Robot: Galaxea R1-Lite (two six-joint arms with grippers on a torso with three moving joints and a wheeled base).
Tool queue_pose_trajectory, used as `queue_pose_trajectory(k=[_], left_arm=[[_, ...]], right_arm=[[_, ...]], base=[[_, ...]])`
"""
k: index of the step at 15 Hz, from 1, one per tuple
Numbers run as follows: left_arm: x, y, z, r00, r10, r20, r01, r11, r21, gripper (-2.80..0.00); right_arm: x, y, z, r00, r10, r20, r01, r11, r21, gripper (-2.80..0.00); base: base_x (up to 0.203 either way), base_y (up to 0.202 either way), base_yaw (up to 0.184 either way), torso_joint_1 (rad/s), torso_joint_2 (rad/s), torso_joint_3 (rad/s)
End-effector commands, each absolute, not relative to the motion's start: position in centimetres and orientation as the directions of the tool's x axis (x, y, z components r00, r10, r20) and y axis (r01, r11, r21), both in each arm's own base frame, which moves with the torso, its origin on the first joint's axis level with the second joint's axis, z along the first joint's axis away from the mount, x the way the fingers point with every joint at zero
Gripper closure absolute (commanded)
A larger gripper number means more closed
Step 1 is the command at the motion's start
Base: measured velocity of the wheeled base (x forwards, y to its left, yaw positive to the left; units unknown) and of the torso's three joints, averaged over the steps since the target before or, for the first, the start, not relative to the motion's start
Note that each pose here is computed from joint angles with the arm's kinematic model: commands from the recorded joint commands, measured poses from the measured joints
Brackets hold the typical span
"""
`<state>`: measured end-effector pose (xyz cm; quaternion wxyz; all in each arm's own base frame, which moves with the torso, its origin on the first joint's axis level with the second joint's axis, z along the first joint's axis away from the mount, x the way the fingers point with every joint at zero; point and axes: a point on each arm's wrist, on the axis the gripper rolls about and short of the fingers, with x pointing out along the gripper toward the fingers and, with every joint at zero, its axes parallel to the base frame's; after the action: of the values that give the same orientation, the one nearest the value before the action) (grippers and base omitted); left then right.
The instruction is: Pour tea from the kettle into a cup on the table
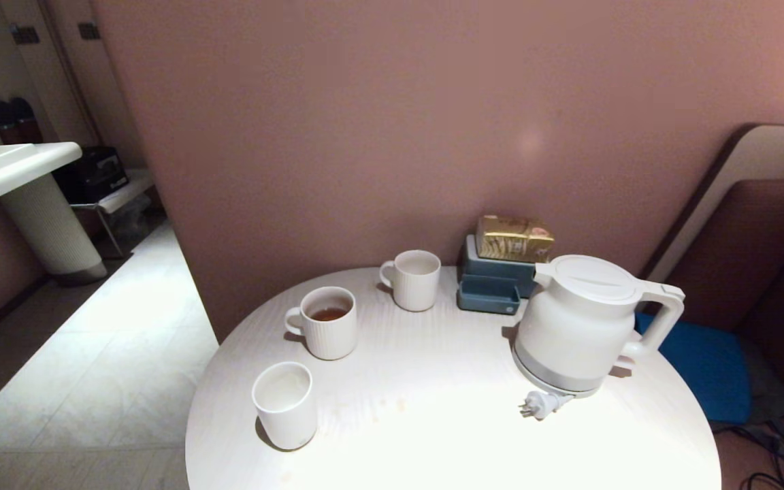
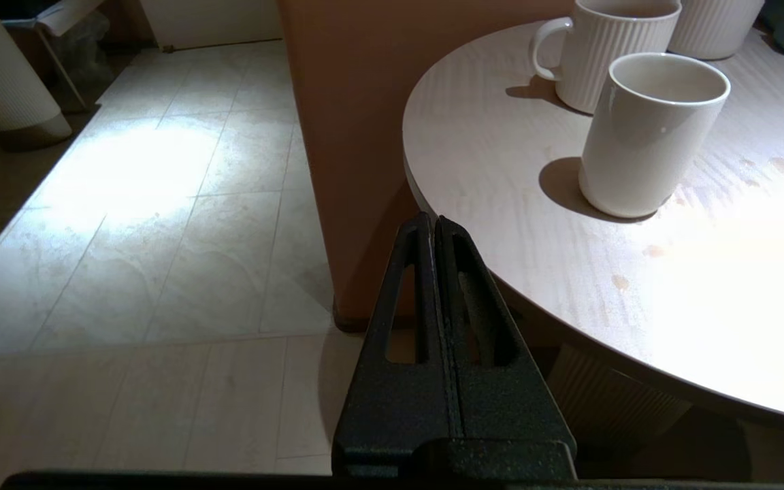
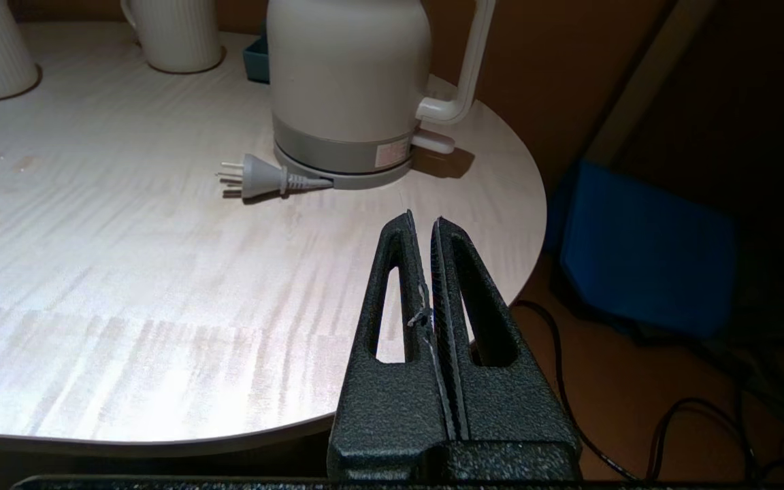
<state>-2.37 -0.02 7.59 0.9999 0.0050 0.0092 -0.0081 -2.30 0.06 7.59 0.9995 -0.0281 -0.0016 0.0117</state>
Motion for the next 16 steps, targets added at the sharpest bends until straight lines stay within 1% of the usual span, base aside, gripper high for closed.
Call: queue_pose_trajectory(k=[1, 6, 16], left_arm=[[-2.38, -0.02, 7.57, 1.000, -0.015, -0.018, 0.016, 1.000, 0.009, 0.00], [-2.37, 0.00, 7.59, 1.000, -0.005, -0.017, 0.004, 1.000, -0.008, 0.00], [-2.36, 0.00, 7.59, 1.000, -0.005, -0.018, 0.004, 1.000, -0.008, 0.00]], right_arm=[[-2.29, 0.05, 7.59, 1.000, 0.020, 0.002, -0.020, 0.999, -0.050, 0.00], [-2.28, -0.01, 7.59, 1.000, -0.006, 0.003, 0.006, 1.000, 0.003, 0.00], [-2.29, -0.02, 7.62, 1.000, -0.008, 0.005, 0.008, 1.000, 0.006, 0.00]], base=[[0.000, 0.000, 0.000, 0.000, 0.00, 0.000], [0.000, 0.000, 0.000, 0.000, 0.00, 0.000], [0.000, 0.000, 0.000, 0.000, 0.00, 0.000]])
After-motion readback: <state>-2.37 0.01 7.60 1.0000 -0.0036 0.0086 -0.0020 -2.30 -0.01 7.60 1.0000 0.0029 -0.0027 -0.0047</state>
